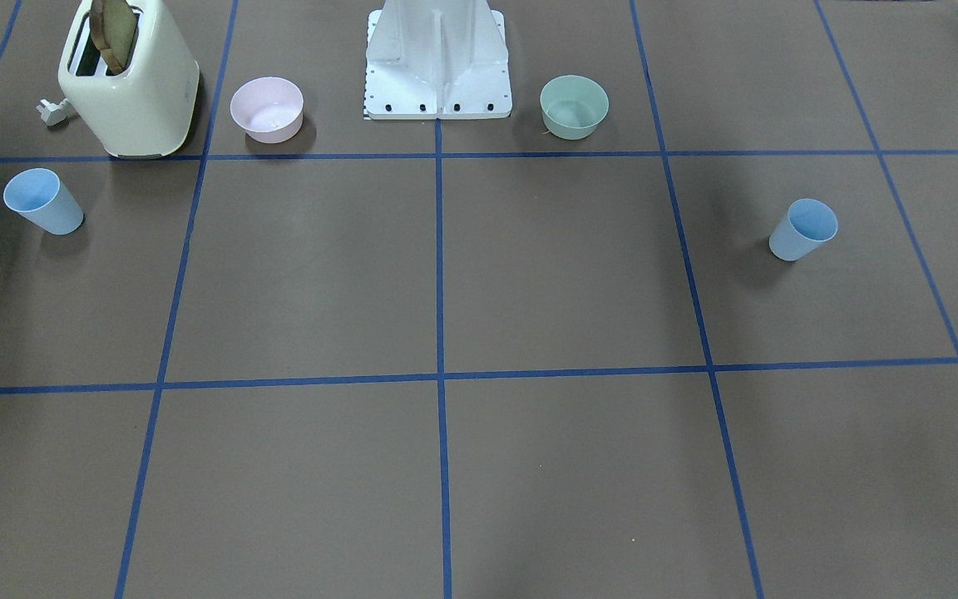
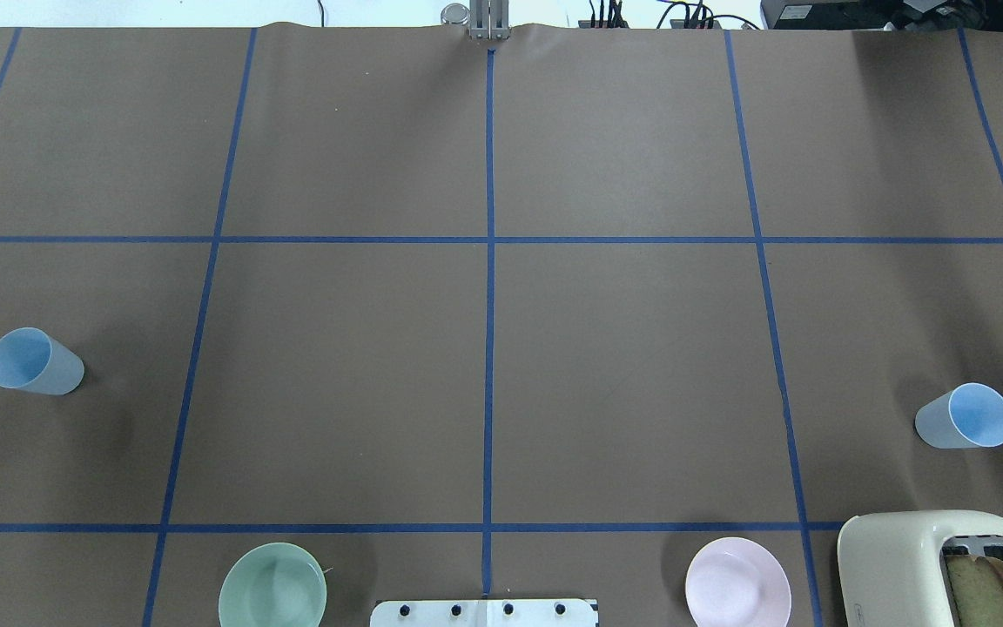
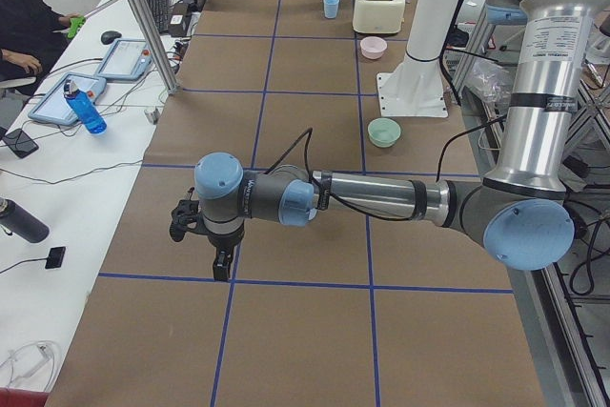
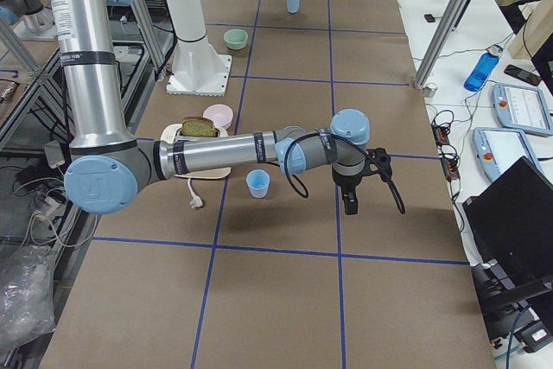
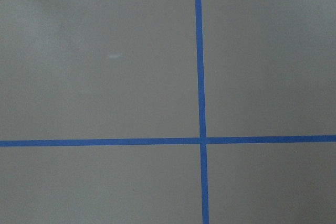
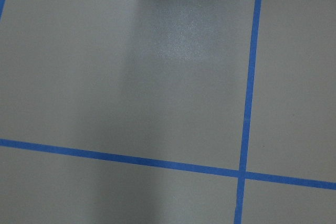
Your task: Stack blue cups with both arms
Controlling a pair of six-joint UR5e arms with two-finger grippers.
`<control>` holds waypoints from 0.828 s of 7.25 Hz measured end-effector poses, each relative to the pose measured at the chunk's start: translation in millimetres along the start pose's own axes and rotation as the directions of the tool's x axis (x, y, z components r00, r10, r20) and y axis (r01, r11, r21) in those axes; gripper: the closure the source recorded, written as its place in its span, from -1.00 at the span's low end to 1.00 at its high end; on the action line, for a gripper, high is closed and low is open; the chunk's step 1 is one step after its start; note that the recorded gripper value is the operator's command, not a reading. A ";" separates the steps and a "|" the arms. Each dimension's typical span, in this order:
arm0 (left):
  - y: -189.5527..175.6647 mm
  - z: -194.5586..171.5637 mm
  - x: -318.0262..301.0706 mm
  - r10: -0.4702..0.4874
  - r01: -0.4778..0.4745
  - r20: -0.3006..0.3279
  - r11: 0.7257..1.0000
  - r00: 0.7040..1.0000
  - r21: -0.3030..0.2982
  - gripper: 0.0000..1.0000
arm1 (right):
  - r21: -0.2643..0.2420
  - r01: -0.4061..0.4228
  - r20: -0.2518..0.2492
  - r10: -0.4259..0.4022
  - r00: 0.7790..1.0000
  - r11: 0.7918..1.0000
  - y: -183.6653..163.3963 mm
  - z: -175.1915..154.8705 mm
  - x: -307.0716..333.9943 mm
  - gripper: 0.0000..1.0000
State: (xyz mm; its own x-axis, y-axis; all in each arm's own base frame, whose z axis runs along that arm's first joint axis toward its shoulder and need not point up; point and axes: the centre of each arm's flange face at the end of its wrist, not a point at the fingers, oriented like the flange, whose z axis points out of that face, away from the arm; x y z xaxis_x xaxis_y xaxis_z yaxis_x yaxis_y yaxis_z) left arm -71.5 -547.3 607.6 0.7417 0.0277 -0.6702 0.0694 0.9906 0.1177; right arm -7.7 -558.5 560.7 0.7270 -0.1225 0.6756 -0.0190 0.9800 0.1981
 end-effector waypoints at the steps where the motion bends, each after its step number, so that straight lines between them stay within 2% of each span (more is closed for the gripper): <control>1: 2.4 -0.8 0.7 0.002 -0.002 -0.002 1.000 1.000 0.002 -0.95 | 0.001 -0.001 0.000 0.001 1.000 1.000 -0.7 -0.4 -0.5 -1.00; 4: 21.0 -16.3 15.4 0.030 -0.030 -0.015 0.999 0.999 0.030 -0.95 | 0.000 -0.031 -0.008 0.031 1.000 1.000 0.6 3.5 -5.3 -1.00; 6: 27.2 -25.4 38.6 0.015 -0.012 -0.059 0.998 0.998 0.053 -0.96 | -0.005 -0.077 0.009 0.077 0.997 0.997 38.5 2.3 -5.6 -1.00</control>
State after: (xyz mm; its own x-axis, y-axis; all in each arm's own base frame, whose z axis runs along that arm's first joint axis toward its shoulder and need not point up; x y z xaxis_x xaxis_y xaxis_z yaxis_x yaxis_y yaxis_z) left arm -57.9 -515.8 566.3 0.7022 0.0503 -0.7102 0.0962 0.9817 0.1646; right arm -14.1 -520.5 566.1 0.7171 -0.0479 0.6953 -0.0717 0.9873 0.1420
